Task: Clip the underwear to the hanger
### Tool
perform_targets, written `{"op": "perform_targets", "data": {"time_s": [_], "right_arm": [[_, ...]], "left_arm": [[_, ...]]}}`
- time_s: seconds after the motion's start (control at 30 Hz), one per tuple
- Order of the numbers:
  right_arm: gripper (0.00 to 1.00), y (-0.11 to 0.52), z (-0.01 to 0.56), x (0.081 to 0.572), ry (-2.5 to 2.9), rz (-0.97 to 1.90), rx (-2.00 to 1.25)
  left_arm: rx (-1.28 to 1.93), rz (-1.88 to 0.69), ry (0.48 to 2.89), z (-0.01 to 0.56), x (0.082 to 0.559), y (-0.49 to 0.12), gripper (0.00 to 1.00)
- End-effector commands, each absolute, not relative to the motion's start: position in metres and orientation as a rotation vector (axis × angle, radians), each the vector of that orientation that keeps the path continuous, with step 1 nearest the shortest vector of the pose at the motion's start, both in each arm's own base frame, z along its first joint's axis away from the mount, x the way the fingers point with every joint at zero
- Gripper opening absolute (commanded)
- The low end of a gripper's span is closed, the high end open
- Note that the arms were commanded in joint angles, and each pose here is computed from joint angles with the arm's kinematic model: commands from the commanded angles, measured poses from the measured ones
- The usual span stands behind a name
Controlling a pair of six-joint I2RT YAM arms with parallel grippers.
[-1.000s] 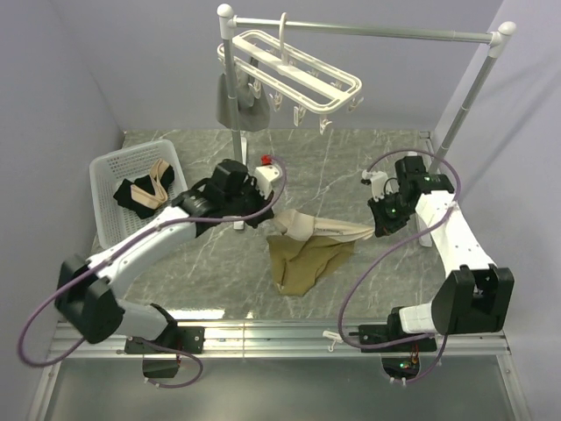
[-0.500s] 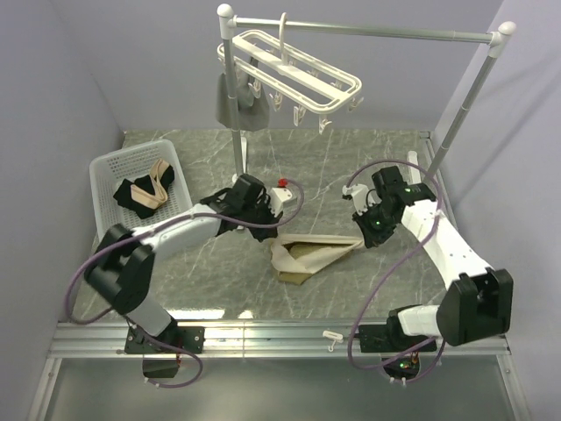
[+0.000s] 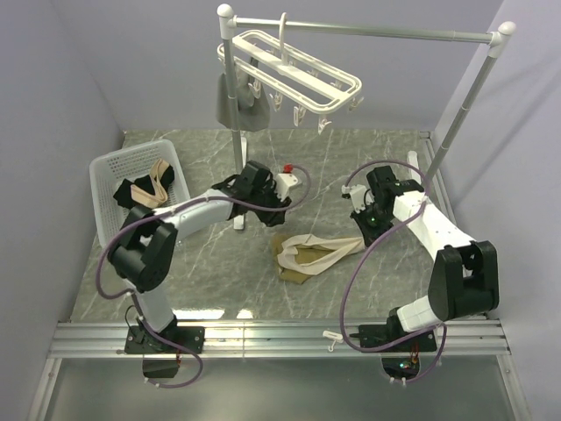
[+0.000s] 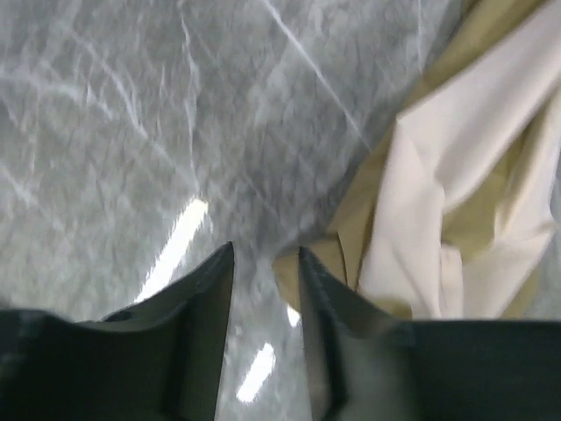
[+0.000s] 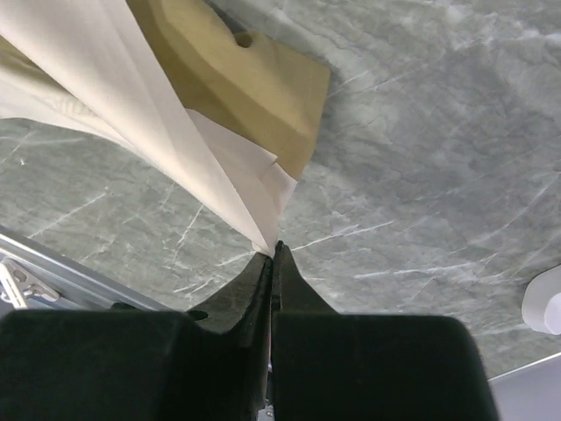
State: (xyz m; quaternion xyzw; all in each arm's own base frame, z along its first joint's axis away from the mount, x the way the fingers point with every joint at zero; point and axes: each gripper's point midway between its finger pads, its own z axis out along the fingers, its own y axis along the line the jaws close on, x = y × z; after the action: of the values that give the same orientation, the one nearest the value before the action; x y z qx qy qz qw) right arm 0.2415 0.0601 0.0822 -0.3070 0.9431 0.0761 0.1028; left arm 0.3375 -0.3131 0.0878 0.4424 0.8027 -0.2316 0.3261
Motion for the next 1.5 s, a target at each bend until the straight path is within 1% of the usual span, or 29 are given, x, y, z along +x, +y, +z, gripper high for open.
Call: {"op": "perform_targets", "data": {"time_s": [0.0,0.03,0.07,0.1,0.17,0.2,0.3,0.4,0.47,0.6,0.67,0.7,0.73,0.8,0.83,0.87,0.97,1.0,1.1,1.2,1.27,1.37,1.47], "right_arm": [[0.00,0.059,0.089,0.256,2.737,0.197,-0.876],[0.00,0.060,0.090,0.255,2.735,0.208,-0.879],[0.00,0.060,0.088,0.255,2.742,0.211,-0.874],[0.00,0.061,0.088,0.255,2.744,0.217,-0.875],[0.00,0.062,0.087,0.255,2.749,0.230,-0.874],[0.00,0.062,0.086,0.255,2.750,0.228,-0.877],[0.00,0.064,0.086,0.255,2.755,0.238,-0.874],[0.00,0.065,0.086,0.254,2.762,0.252,-0.870],[0.00,0.065,0.086,0.253,2.768,0.256,-0.866],[0.00,0.064,0.089,0.253,2.767,0.253,-0.864],[0.00,0.063,0.090,0.251,2.764,0.245,-0.867],[0.00,0.063,0.090,0.251,2.763,0.245,-0.869],[0.00,0.061,0.092,0.250,2.760,0.234,-0.868],[0.00,0.059,0.092,0.248,2.759,0.230,-0.869],[0.00,0.057,0.095,0.248,2.754,0.223,-0.864],[0.00,0.056,0.097,0.247,2.750,0.219,-0.865],[0.00,0.053,0.107,0.249,2.723,0.199,-0.859],[0.00,0.052,0.111,0.250,2.711,0.194,-0.859],[0.00,0.051,0.134,0.259,2.643,0.166,-0.855],[0.00,0.055,0.165,0.269,2.554,0.163,-0.844],[0.00,0.058,0.182,0.270,2.517,0.173,-0.853],[0.00,0.063,0.199,0.257,2.481,0.219,-0.891],[0.00,0.070,0.214,0.230,2.423,0.272,-0.981]], "left_arm": [[1.210,-0.679,2.023,0.122,0.313,-0.299,0.43],[1.225,-0.714,2.019,0.125,0.305,-0.298,0.51],[1.240,-0.736,2.036,0.122,0.294,-0.294,0.52],[1.244,-0.763,2.058,0.122,0.285,-0.292,0.60],[1.237,-0.813,2.072,0.125,0.273,-0.291,0.62],[1.237,-0.832,2.085,0.123,0.266,-0.290,0.73],[1.276,-0.817,2.081,0.115,0.256,-0.295,0.75],[1.285,-0.766,2.074,0.108,0.257,-0.303,0.75],[1.320,-0.750,2.058,0.104,0.255,-0.316,0.74],[1.362,-0.618,2.088,0.081,0.261,-0.330,0.72],[1.368,-0.586,2.098,0.077,0.265,-0.332,0.62],[1.362,-0.558,2.112,0.072,0.269,-0.331,0.54],[1.356,-0.541,2.110,0.074,0.272,-0.330,0.34],[1.340,-0.488,2.096,0.080,0.278,-0.323,0.18],[1.335,-0.480,2.092,0.082,0.279,-0.319,0.04],[1.325,-0.485,2.086,0.088,0.280,-0.316,0.00],[1.254,-0.515,2.074,0.117,0.287,-0.298,0.00],[1.212,-0.527,2.078,0.132,0.291,-0.285,0.00],[1.140,-0.598,2.017,0.175,0.294,-0.272,0.00],[1.089,-0.633,1.943,0.215,0.290,-0.263,0.00],[1.078,-0.661,1.930,0.227,0.283,-0.261,0.00],[1.071,-0.701,1.908,0.249,0.265,-0.254,0.00],[1.081,-0.752,1.911,0.255,0.242,-0.247,0.00]]}}
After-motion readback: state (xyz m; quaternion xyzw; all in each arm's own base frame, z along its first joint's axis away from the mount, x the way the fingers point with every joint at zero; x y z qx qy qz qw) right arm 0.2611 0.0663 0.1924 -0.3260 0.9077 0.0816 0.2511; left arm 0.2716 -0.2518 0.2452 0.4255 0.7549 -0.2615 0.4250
